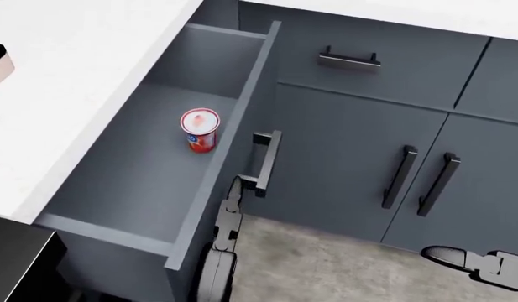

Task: Close the right drawer.

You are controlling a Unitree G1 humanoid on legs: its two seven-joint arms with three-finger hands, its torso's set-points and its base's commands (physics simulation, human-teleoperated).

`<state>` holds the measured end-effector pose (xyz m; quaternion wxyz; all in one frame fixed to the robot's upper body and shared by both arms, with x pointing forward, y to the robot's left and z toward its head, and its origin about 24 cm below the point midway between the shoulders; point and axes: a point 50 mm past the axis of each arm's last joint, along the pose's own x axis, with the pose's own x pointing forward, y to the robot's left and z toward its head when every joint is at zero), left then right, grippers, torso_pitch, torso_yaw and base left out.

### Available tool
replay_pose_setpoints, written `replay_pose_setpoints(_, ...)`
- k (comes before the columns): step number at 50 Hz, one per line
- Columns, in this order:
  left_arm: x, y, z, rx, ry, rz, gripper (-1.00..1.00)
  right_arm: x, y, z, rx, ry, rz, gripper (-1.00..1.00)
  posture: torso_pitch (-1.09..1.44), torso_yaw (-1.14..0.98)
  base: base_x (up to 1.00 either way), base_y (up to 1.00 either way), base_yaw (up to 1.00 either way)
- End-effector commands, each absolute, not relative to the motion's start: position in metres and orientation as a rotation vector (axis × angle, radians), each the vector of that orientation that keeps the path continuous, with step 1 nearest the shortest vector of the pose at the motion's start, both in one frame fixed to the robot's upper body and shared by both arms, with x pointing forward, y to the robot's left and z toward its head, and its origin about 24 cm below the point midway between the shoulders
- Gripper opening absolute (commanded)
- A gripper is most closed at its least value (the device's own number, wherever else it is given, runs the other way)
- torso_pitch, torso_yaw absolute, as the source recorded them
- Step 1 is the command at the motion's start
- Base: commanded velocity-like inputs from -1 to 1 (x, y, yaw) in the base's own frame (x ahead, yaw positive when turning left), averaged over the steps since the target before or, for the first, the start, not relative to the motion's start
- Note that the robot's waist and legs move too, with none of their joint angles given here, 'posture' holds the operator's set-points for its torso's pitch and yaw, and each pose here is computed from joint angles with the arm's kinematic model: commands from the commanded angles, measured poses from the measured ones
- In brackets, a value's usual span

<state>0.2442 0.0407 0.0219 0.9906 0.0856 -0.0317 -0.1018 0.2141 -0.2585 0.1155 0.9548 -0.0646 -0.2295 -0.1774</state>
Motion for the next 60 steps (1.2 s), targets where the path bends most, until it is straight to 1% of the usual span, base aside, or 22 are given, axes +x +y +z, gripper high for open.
replay_pose_setpoints(1, 0.248, 0.041, 0.035, 0.146, -0.128, -0.175, 1.00, 0.212, -0.258, 0.130, -0.152, -0.550, -0.357, 1.00, 0.00, 0.00, 0.00, 0.00, 0.00)
replay_pose_setpoints(11, 0.254, 0.045, 0.028, 0.153, -0.096, -0.108, 1.00, 0.213, -0.258, 0.130, -0.152, -0.548, -0.354, 1.00, 0.00, 0.00, 0.00, 0.00, 0.00)
replay_pose_setpoints(29, 0.257, 0.050, 0.024, 0.140, -0.079, -0.071, 1.00, 0.215, -0.257, 0.128, -0.152, -0.543, -0.346, 1.00, 0.00, 0.00, 0.00, 0.00, 0.00)
replay_pose_setpoints(49, 0.261, 0.069, 0.017, 0.140, -0.069, 0.001, 1.00, 0.216, -0.253, 0.132, -0.158, -0.543, -0.336, 1.00, 0.00, 0.00, 0.00, 0.00, 0.00)
replay_pose_setpoints(60, 0.267, 0.078, 0.017, 0.137, -0.066, 0.081, 1.00, 0.216, -0.253, 0.132, -0.158, -0.542, -0.333, 1.00, 0.00, 0.00, 0.00, 0.00, 0.00)
